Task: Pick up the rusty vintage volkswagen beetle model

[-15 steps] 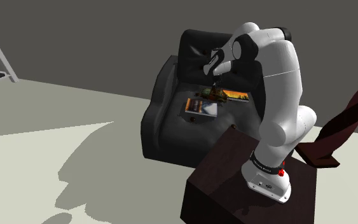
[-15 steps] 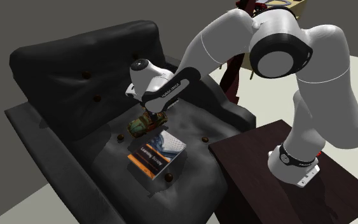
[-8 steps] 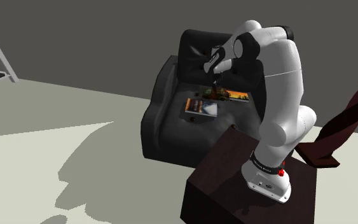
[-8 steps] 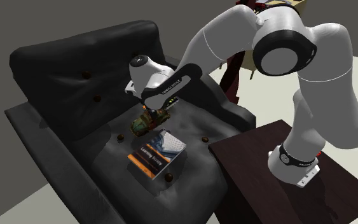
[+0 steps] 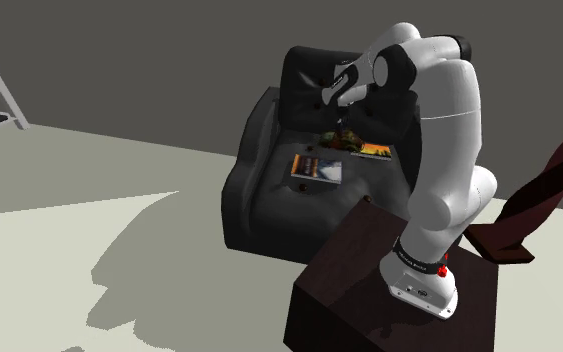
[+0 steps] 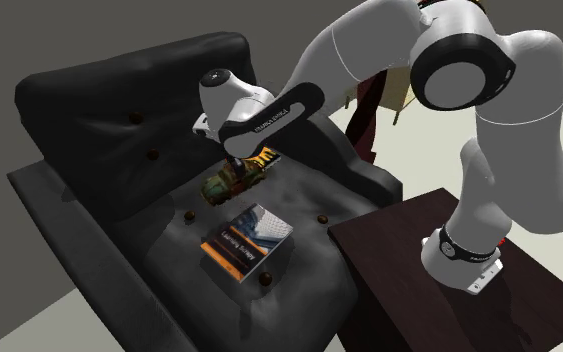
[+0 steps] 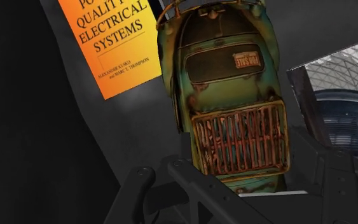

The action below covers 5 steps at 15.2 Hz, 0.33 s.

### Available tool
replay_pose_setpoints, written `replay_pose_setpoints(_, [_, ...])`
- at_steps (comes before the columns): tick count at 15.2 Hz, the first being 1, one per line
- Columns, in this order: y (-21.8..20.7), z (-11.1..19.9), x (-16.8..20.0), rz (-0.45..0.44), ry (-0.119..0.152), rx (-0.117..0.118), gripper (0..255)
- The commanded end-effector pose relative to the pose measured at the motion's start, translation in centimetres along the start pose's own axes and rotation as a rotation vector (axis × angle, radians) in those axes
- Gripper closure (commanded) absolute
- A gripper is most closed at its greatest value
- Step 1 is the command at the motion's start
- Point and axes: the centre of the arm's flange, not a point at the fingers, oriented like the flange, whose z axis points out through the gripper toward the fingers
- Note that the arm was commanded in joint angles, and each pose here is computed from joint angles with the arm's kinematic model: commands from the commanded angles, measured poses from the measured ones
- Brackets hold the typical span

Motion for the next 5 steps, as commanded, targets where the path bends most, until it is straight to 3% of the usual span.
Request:
replay_pose_setpoints(1, [0.3,-1.1,-0.2,0.0,0.001,-0.001,255])
replay_pose_setpoints(5, [0.6,-2.2,-0.3,0.0,0.001,-0.001,255])
